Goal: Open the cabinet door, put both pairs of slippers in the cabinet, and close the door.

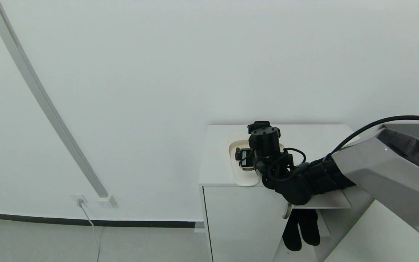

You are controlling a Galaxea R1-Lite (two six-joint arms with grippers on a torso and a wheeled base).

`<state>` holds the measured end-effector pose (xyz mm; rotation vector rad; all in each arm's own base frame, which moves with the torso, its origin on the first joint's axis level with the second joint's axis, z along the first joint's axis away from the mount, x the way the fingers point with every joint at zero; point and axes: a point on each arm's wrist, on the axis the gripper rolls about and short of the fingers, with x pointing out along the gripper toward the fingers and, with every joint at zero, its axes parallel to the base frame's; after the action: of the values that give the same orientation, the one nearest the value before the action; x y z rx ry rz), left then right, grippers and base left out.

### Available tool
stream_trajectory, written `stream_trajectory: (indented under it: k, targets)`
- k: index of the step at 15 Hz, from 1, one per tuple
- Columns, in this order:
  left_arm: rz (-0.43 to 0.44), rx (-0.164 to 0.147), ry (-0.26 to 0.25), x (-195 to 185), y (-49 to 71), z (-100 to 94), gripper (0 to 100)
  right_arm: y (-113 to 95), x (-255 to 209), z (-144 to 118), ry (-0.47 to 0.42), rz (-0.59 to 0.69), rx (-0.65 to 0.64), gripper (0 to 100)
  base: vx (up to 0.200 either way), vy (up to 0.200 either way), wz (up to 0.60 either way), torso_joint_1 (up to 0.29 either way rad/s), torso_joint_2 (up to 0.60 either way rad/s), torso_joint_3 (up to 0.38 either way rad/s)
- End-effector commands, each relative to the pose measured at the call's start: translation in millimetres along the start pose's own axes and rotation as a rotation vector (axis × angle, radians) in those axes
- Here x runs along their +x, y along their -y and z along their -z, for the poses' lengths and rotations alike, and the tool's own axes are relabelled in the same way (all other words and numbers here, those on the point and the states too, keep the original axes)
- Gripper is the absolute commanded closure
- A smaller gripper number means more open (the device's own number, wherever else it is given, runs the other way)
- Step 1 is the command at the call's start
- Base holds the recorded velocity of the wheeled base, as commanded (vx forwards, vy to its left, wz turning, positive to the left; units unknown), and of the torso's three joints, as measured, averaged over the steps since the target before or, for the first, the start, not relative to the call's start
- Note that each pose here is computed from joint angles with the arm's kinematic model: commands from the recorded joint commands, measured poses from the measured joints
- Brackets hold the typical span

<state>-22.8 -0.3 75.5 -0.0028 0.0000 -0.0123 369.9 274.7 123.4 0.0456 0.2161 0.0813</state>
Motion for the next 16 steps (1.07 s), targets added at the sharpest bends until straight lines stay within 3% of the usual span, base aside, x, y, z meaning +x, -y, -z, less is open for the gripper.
stream_trajectory:
  k: [1, 11, 12, 16]
  targets:
    - [0.000, 0.000, 0.000, 0, 0.0, 0.0, 100, 0, 14, 1, 0.010, -0.008, 0.000, 0, 0.000, 0.000, 0.00, 0.000, 0.00, 0.000]
    - [0.000, 0.000, 0.000, 0, 0.0, 0.0, 100, 4, 38, 2, 0.036, 0.008, -0.031, 0, 0.000, 0.000, 0.00, 0.000, 0.00, 0.000]
    - [0.000, 0.000, -0.002, 0, 0.0, 0.0, 100, 4, 38, 2, 0.037, 0.008, -0.031, 100, 0.000, 0.000, 0.00, 0.000, 0.00, 0.000]
    - [0.000, 0.000, 0.000, 0, 0.0, 0.0, 100, 5, 39, 0, 0.041, 0.009, -0.028, 100, 0.000, 0.000, 0.00, 0.000, 0.00, 0.000]
